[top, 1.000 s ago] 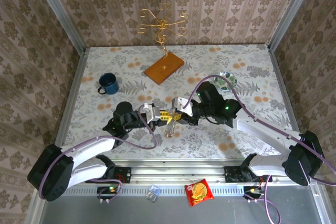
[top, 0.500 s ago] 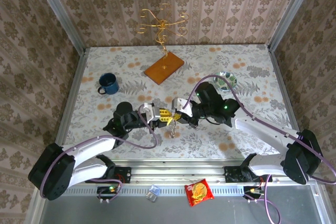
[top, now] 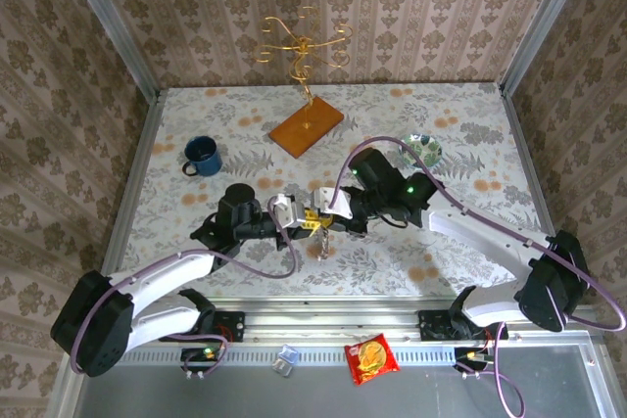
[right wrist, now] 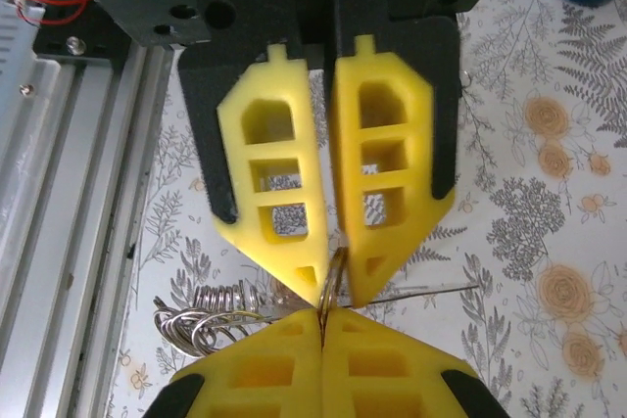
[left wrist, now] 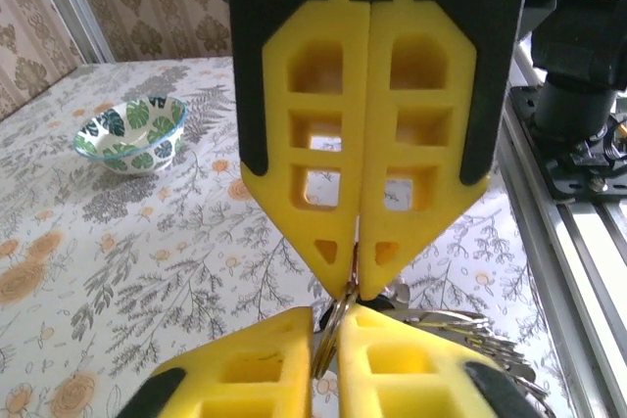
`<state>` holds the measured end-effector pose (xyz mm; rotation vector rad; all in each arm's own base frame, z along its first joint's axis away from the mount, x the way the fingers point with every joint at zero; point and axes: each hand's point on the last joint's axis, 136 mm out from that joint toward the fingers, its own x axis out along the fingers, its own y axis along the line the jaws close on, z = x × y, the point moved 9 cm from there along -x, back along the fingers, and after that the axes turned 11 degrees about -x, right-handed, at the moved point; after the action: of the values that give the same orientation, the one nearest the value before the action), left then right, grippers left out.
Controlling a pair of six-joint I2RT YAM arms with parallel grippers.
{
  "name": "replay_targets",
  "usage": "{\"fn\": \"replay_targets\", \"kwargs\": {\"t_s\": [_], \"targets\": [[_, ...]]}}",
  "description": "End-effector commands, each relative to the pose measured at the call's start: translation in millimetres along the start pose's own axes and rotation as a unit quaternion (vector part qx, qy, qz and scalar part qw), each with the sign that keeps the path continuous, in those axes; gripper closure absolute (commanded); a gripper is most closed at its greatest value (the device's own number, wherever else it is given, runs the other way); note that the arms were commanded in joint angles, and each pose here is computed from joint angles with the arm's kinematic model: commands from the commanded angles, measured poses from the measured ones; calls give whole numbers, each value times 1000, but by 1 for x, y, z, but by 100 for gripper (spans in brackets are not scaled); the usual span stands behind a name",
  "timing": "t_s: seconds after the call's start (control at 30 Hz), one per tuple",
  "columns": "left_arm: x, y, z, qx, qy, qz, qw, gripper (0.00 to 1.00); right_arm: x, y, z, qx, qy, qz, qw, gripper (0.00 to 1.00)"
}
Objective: Put the keys on the keyring
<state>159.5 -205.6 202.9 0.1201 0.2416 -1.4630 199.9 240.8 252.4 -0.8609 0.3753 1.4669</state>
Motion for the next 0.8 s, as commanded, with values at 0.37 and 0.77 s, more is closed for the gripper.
{"fn": "replay_targets", "kwargs": {"t_s": [0.37, 0.77], "targets": [[-4, -2, 14, 31, -15, 0, 999, 100, -2, 5, -10, 17, 14, -6, 1000, 87], [-4, -4, 14, 34, -16, -3, 999, 100, -2, 6, -16, 23, 26, -9, 999, 99]]}}
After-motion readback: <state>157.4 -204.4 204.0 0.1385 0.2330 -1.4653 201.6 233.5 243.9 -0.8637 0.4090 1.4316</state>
